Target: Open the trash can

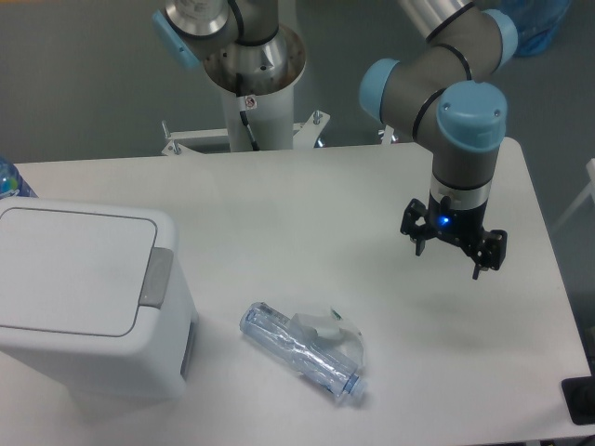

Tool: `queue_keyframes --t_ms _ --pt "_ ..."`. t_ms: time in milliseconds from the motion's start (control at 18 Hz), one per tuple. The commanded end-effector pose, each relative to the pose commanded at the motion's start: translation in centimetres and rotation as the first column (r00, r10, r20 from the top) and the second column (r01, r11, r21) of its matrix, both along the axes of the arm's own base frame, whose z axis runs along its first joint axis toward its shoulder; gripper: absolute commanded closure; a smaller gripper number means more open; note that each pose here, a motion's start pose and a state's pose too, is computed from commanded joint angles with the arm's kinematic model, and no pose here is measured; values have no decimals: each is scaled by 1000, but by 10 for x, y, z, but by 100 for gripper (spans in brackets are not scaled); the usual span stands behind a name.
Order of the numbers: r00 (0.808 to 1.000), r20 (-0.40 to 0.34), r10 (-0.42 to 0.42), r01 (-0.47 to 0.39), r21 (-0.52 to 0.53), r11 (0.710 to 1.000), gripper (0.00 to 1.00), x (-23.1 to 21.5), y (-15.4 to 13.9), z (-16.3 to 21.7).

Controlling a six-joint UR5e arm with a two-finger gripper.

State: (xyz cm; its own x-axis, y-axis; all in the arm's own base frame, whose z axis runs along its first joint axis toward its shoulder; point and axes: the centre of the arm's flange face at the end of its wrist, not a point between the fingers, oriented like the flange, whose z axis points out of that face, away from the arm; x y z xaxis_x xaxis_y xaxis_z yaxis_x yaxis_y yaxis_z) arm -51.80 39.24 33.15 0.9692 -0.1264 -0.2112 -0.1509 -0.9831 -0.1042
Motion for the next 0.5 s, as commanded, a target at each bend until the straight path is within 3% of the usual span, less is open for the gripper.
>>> queue_keyframes --t_ms 500 --pt "1000 -1 7 -7 -2 1000 0 1 2 1"
